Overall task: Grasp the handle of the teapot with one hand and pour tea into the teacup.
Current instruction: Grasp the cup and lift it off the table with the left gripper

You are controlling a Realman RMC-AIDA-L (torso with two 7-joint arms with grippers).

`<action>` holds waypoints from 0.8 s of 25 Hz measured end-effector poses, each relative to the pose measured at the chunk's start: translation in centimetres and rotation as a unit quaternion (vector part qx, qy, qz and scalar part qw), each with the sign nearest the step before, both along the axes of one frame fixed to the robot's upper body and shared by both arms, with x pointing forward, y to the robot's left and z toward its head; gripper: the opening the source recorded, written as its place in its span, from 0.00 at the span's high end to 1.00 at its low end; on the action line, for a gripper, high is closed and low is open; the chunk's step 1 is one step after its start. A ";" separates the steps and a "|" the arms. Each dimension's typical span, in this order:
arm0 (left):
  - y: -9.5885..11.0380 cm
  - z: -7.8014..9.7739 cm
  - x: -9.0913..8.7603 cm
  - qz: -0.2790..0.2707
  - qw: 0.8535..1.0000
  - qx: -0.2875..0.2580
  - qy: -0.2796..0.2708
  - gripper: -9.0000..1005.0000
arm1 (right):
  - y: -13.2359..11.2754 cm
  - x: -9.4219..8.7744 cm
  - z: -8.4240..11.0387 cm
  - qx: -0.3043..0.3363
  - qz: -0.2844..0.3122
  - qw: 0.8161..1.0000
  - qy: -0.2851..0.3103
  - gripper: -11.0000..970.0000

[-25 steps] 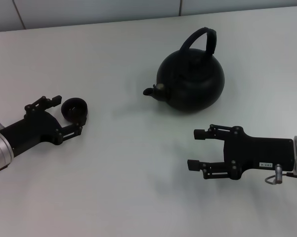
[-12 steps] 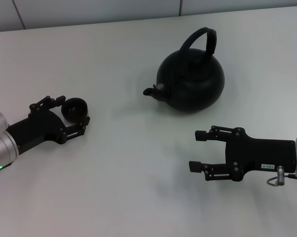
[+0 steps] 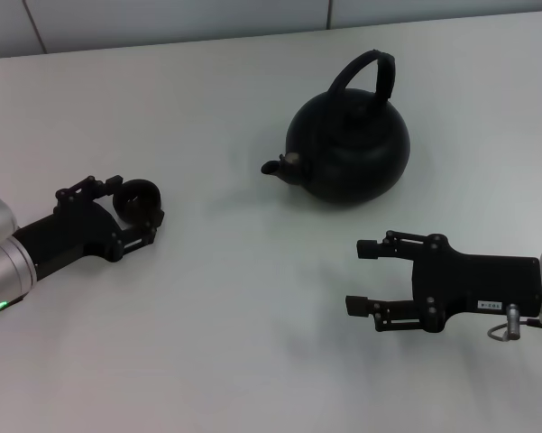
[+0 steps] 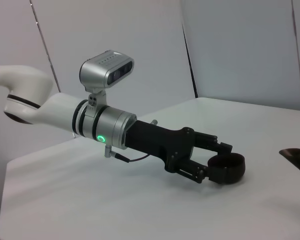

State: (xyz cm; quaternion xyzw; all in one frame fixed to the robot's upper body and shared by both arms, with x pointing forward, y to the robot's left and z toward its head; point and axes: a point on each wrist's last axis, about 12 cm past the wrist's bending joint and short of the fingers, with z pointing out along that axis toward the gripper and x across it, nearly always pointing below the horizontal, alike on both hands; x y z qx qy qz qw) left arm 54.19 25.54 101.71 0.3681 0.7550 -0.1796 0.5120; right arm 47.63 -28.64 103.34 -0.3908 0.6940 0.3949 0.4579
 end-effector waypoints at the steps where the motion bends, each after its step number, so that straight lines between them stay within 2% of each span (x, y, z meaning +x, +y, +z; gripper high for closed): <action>1: 0.0 0.0 0.0 0.000 1.000 -0.001 0.001 0.23 | 0.0 0.0 0.0 0.000 0.000 1.000 0.000 0.15; 4: -0.1 0.1 0.2 -0.001 1.000 -0.001 0.001 0.23 | 0.0 0.0 0.0 0.000 0.000 1.000 0.000 0.15; 11: -0.1 0.1 0.3 0.000 1.000 0.001 0.001 0.31 | 0.0 0.0 0.0 0.000 0.000 1.000 0.000 0.15; 20: -0.7 0.8 0.2 -0.023 0.999 -0.021 -0.005 0.31 | -0.1 -0.1 0.0 0.000 -0.002 1.000 0.001 0.15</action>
